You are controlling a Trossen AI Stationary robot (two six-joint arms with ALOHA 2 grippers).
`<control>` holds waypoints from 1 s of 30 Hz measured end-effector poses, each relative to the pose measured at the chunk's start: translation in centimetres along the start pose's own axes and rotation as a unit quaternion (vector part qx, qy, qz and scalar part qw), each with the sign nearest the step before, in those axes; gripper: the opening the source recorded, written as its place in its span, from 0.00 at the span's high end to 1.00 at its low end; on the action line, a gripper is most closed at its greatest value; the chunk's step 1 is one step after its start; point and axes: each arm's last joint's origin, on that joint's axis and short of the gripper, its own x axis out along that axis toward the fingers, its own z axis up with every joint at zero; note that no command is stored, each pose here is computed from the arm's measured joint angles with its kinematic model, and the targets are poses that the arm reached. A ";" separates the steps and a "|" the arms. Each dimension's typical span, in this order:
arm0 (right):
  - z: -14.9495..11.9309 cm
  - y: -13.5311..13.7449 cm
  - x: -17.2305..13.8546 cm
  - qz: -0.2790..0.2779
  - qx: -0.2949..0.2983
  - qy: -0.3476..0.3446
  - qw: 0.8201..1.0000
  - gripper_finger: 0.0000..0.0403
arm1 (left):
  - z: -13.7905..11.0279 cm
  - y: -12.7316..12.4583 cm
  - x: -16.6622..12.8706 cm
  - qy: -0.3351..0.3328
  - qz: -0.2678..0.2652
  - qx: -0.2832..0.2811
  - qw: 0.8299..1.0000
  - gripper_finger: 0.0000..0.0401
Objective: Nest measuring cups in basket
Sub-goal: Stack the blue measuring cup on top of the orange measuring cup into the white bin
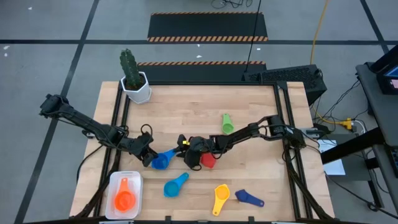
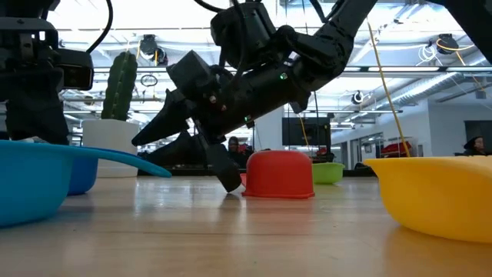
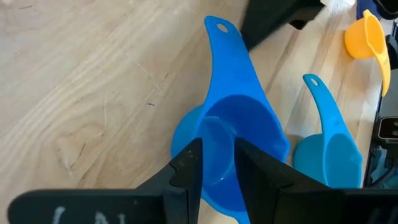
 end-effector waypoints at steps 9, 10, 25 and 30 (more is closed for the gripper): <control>-0.7 0.4 1.0 -0.042 -0.005 -0.031 0.999 0.65 | -0.1 0.2 0.0 -0.003 0.014 -0.003 1.000 0.77; -0.7 0.4 1.0 -0.041 -0.006 -0.031 0.999 0.65 | -0.1 0.2 0.0 -0.003 0.014 -0.003 1.000 0.77; -0.2 0.2 1.6 -0.015 0.006 0.030 0.999 0.65 | 0.5 0.3 0.1 -0.014 0.010 -0.012 1.000 0.77; 1.8 -0.7 2.3 0.027 0.021 0.074 0.997 0.65 | 0.6 0.1 0.1 -0.018 0.000 -0.010 1.000 0.77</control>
